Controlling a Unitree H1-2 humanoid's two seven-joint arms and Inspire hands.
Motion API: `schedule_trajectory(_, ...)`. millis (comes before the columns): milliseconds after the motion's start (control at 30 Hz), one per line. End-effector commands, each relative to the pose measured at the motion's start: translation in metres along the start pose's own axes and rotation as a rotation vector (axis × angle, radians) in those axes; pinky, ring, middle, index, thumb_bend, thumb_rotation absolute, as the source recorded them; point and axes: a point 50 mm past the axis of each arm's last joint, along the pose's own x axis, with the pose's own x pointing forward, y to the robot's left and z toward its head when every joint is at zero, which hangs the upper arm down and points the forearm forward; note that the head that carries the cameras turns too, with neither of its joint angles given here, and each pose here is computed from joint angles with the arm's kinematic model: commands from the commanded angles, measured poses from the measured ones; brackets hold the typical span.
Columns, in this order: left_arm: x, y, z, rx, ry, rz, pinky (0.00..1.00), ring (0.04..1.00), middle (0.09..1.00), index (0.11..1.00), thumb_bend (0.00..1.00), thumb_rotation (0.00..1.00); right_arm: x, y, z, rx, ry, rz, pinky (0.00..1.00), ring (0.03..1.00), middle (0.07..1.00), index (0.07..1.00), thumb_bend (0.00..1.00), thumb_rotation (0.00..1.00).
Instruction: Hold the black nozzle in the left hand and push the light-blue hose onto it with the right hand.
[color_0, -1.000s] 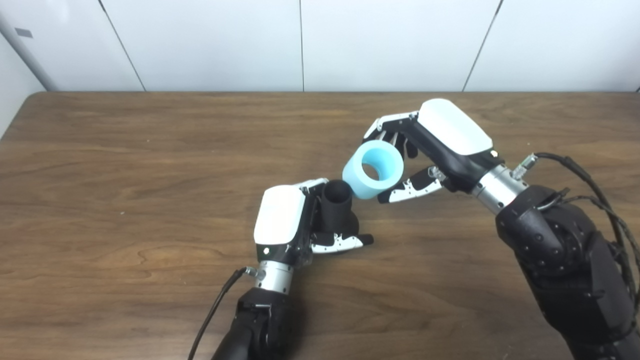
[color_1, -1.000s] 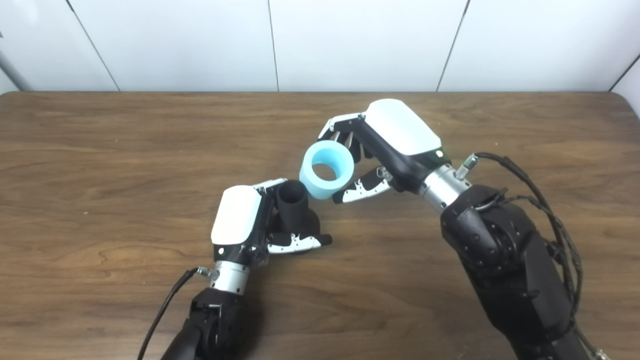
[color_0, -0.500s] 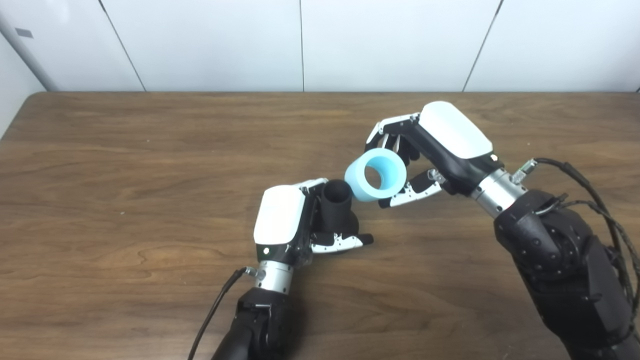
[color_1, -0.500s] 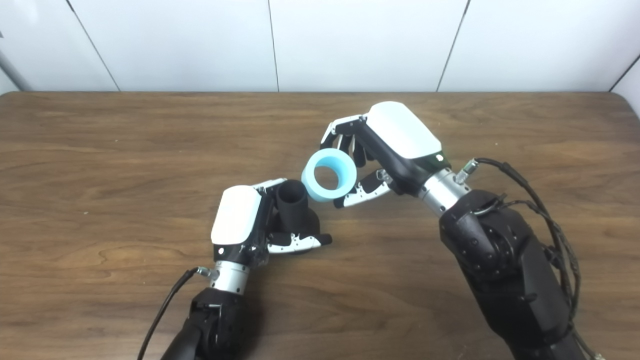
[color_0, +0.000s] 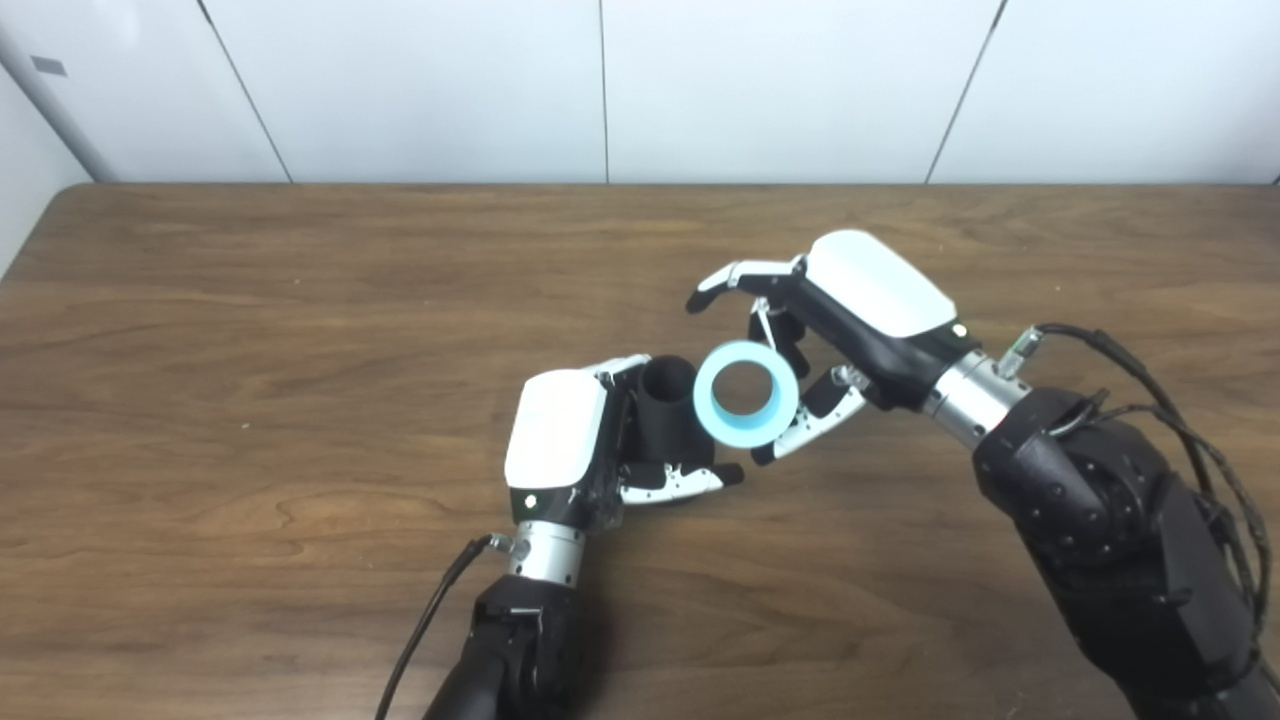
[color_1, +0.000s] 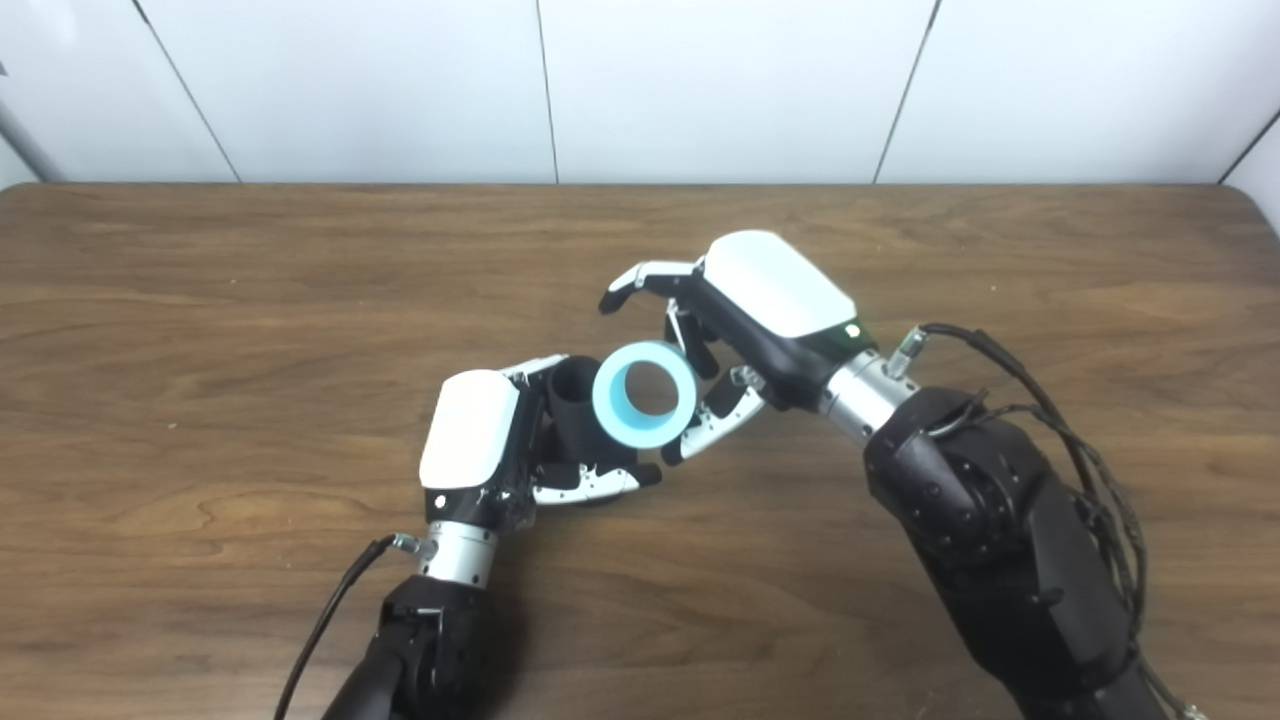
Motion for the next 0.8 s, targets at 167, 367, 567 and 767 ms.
schedule_trajectory(167,-0.0091,-0.0143,-0.0043,0.018,0.015,-0.061,0.41,0.469,0.439,0.501,0.52,0.00,-0.0003,-0.0124,0.0103,-0.033,-0.053,-0.088,0.27,0.348,0.492,0.527,0.52,0.00)
schedule_trajectory(367,-0.0075,-0.0141,-0.0046,0.014,0.015,-0.059,0.41,0.472,0.439,0.501,0.52,0.00,-0.0001,-0.0128,0.0068,-0.015,-0.031,-0.089,0.25,0.337,0.475,0.552,0.51,0.00)
schedule_trajectory(567,-0.0068,-0.0145,-0.0051,0.014,0.020,-0.060,0.40,0.469,0.440,0.500,0.52,0.00,0.0019,-0.0124,0.0029,-0.023,-0.029,-0.098,0.24,0.324,0.461,0.555,0.50,0.00)
schedule_trajectory(767,-0.0061,-0.0151,-0.0049,0.009,0.019,-0.057,0.40,0.469,0.440,0.500,0.52,0.00,0.0023,-0.0153,0.0018,0.003,-0.024,-0.132,0.24,0.323,0.462,0.553,0.50,0.00)
